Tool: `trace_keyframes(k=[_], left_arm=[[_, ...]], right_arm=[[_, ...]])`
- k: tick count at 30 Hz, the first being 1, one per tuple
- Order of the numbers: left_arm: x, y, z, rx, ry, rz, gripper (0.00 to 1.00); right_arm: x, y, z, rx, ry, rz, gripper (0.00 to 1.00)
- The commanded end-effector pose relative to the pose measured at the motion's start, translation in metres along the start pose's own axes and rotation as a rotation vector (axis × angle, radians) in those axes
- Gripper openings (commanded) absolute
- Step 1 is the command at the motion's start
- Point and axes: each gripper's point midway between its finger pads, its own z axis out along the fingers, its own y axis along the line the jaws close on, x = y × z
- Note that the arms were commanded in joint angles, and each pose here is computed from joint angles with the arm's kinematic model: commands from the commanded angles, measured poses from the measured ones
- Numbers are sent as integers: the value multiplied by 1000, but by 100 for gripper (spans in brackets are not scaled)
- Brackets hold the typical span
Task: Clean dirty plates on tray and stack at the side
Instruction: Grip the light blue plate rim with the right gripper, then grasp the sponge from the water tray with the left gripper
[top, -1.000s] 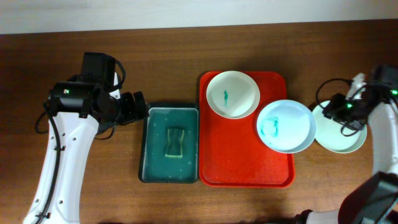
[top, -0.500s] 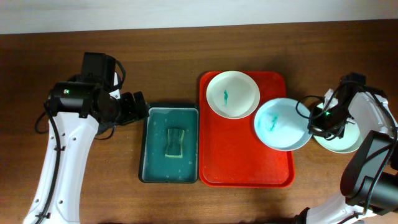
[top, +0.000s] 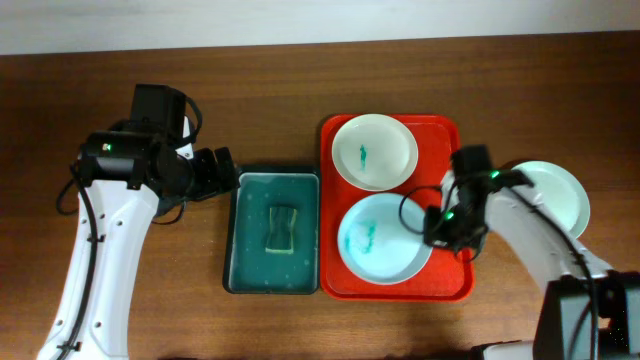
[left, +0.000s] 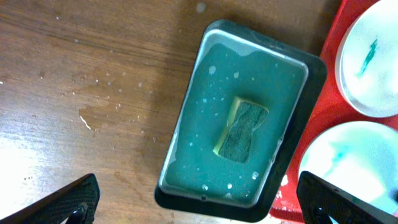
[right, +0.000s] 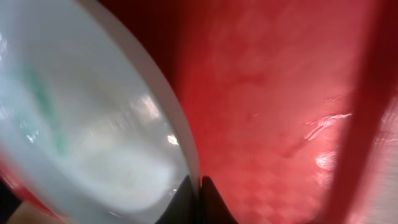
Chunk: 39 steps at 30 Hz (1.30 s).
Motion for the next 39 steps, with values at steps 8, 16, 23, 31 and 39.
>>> trace_keyframes(k=[8,16,23,31,39], left_arm=[[-6,-4,-6,24,-38,-1,100],[31,-51,38,42,89,426,54],[109,-60,146,0,366,373,49],[140,-53,204,-85,481,318,11],[110,-66,172,-125,442,331,18]], right_arm=[[-25,0,-53,116,-163,-123,37],[-23,46,-136,-64,-386,-285,37],[-14,42,-130,-53,-337,-273,37],[-14,42,-130,-54,-338,-273,37],[-13,41,-129,-51,-329,-271,37]])
